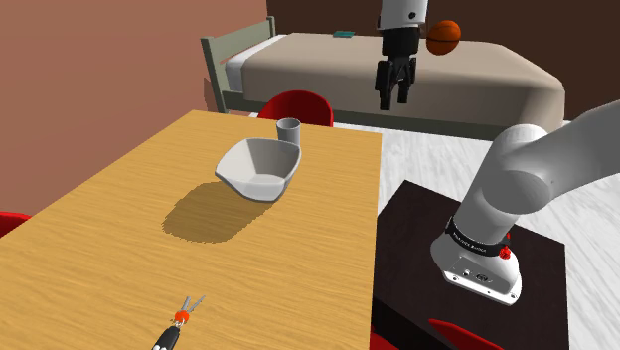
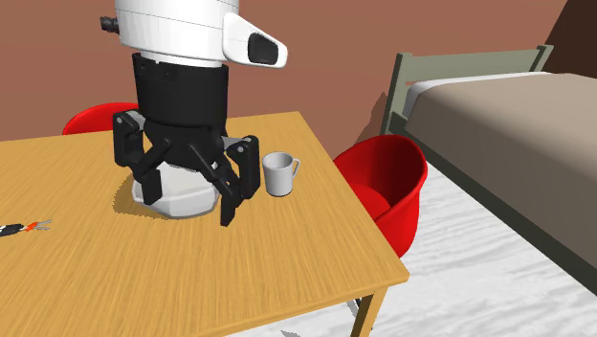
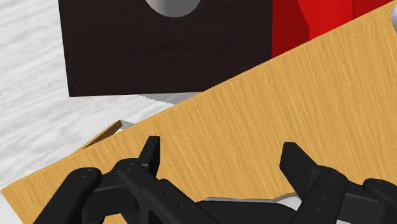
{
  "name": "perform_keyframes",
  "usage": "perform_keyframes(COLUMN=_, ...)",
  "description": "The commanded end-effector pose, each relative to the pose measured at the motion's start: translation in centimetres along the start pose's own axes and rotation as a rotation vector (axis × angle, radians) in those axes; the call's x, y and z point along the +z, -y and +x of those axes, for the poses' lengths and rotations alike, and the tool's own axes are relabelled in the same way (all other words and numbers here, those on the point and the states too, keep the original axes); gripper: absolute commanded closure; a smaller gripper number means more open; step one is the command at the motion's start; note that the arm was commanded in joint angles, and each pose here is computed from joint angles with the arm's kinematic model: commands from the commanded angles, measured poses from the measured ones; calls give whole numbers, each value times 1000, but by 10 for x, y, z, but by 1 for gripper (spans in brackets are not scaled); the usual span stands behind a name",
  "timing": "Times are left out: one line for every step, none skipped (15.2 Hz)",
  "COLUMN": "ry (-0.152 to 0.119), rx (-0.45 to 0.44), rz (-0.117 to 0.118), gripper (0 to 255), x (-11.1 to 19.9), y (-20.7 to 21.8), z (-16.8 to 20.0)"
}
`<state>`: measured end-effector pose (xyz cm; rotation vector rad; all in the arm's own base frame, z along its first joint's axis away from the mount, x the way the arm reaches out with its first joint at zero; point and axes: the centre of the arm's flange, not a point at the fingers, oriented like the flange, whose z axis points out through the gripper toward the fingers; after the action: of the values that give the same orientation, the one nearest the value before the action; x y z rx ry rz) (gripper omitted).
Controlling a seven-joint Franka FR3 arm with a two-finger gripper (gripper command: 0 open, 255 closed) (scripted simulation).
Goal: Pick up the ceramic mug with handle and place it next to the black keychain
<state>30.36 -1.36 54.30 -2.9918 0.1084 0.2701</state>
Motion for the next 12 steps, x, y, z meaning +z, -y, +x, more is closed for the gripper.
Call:
perform_keyframes(ry=0, rx=0, rz=0, gripper=0, x=0, y=0, z=0)
perform_keyframes(ry=-6, rx=3, rz=-6, gripper=0, x=4, y=3, z=12)
perform_keyframes(ry=-11, rx=6, rz=-12, gripper=0, x=8, y=6, z=23)
perform_keyframes(ry=-17, rx=9, rz=-18, gripper=0, x=12, y=9, z=35)
perform_keyframes(ry=-22, rx=12, rz=-24, gripper=0, x=16, y=11, z=46)
perform_keyframes(ry=-28, rx=15, rz=-30, gripper=0, x=19, y=14, z=58)
perform_keyframes(ry=-34, rx=18, rz=-36, gripper=0, x=23, y=17, z=70)
perform_keyframes(ry=-39, rx=21, rz=-42, gripper=0, x=27, y=19, z=82)
perform_keyframes(ry=-45, rx=24, rz=-48, gripper=0, x=30, y=22, z=93)
perform_keyframes(ry=-50, rx=27, rz=-54, gripper=0, x=34, y=24, z=105)
perform_keyframes(ry=-56, rx=30, rz=-60, gripper=0, x=37, y=27, z=117)
perform_keyframes(ry=-62, rx=33, rz=-67, gripper=0, x=41, y=29, z=129)
